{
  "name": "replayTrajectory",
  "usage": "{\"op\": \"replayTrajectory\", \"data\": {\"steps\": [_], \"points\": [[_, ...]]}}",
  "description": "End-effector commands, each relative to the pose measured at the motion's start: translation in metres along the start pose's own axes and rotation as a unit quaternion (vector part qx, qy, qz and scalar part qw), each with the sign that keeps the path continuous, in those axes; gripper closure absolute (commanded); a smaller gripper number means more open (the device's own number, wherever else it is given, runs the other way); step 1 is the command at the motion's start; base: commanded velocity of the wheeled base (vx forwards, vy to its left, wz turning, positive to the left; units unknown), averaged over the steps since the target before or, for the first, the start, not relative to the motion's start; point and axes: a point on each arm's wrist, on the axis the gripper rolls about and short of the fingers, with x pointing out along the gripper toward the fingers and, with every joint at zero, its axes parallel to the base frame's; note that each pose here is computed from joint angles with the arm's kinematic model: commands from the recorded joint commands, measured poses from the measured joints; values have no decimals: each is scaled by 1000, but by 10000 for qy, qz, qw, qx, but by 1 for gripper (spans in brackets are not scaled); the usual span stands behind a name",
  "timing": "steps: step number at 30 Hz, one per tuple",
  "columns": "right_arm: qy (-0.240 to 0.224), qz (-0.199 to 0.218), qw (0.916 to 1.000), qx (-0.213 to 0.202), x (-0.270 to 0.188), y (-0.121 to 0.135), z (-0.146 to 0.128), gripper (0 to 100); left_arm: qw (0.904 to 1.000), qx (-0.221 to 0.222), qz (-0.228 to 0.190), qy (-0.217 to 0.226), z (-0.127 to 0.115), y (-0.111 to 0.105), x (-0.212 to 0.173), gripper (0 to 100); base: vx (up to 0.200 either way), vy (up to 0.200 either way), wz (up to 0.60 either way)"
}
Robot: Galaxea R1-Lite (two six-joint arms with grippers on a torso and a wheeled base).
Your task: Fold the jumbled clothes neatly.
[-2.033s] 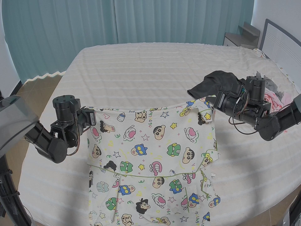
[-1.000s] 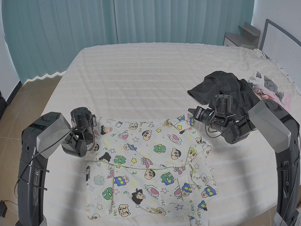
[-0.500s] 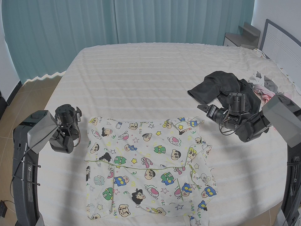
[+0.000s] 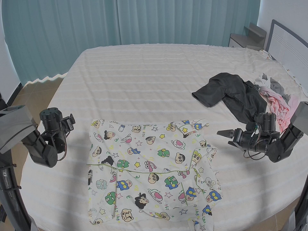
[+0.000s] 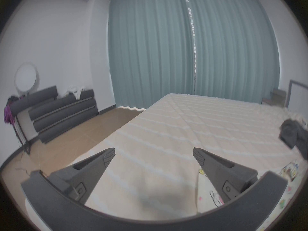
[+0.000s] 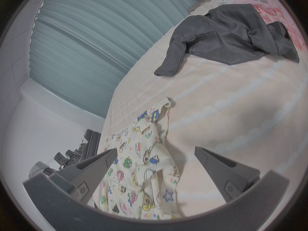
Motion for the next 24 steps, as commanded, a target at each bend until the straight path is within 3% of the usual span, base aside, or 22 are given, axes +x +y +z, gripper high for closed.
{"op": "replayTrajectory", "data": {"steps": [1, 6, 7, 9, 13, 16, 20, 24], "points": [[570, 432, 9974, -16, -26, -21, -37, 0, 9834, -1221, -1180, 639, 15, 8, -124, 0, 0, 0, 0], [760, 719, 9945, 40, -28, -24, -45, 0, 9554, -1066, -2077, 1811, -29, -8, -183, 0, 0, 0, 0], [752, 733, 9945, 24, -30, -23, -47, 0, 9461, -1073, -2250, 2070, -38, -12, -198, 0, 0, 0, 0], [744, 756, 9944, 11, -32, -23, -48, 0, 9365, -1132, -2357, 2338, -47, -15, -210, 0, 0, 0, 0], [691, 788, 9945, -25, -33, -23, -50, 0, 9270, -1282, -2225, 2733, -61, -10, -219, 0, 0, 0, 0], [676, 844, 9941, -68, -34, -20, -51, 0, 9216, -1204, -1918, 3153, -74, 12, -231, 0, 0, 0, 0], [758, 894, 9930, -113, -35, -14, -57, 0, 9140, -1535, -1637, 3379, -75, 17, -235, 0, 0, 0, 0], [761, 959, 9923, -188, -35, -9, -61, 0, 9065, -1521, -1568, 3613, -75, 21, -242, 0, 0, 0, 0]]}}
